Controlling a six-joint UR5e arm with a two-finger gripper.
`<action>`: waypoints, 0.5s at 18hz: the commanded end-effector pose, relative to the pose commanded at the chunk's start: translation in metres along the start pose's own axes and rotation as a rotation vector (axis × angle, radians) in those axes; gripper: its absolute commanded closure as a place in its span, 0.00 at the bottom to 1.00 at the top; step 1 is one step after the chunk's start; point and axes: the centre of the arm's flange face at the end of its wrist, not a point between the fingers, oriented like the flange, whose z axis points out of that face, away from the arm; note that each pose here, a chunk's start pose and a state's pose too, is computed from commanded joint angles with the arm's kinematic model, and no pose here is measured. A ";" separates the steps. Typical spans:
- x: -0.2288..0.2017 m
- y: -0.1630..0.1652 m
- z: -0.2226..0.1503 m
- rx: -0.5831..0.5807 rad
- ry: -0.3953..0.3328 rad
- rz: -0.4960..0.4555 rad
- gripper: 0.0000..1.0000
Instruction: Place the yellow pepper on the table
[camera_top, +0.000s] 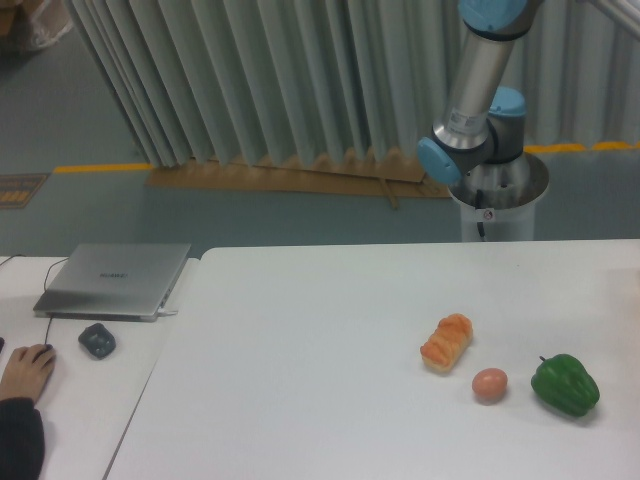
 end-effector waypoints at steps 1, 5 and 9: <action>0.001 -0.002 -0.001 0.003 0.005 -0.010 0.59; 0.001 -0.006 -0.005 0.006 0.006 -0.026 0.61; 0.011 -0.021 -0.035 0.040 0.034 -0.086 0.61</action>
